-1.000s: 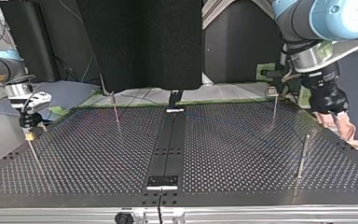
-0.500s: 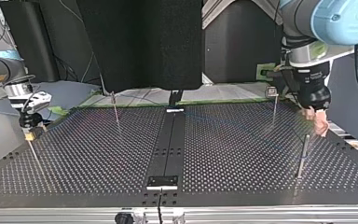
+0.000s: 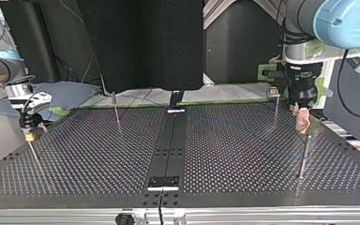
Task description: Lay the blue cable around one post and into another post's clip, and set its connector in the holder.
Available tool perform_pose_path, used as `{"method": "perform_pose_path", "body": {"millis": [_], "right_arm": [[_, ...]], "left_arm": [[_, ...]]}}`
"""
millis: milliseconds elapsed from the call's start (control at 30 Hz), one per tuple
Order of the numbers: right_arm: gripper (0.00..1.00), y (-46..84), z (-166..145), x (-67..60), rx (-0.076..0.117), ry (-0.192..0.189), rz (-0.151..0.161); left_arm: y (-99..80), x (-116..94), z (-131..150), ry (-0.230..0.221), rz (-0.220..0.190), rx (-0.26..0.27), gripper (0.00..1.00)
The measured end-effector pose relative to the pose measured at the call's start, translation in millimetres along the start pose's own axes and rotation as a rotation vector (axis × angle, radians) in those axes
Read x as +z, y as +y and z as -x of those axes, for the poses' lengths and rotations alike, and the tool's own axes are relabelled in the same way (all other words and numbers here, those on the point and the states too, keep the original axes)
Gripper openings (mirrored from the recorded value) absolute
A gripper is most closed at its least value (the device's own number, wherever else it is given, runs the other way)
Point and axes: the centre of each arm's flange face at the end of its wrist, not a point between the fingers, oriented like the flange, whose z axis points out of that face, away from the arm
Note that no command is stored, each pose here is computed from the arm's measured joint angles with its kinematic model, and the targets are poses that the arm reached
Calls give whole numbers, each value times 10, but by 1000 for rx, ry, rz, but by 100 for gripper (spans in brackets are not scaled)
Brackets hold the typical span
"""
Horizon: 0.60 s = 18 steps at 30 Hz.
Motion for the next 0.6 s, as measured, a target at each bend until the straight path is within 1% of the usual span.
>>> {"method": "perform_pose_path", "body": {"millis": [167,600], "right_arm": [[100,0,0,0,0,0,0],[100,0,0,0,0,0,0]], "left_arm": [[-5,9,4,-6,-3,0,100],[-14,32,-8,-4,-4,-3,100]]}}
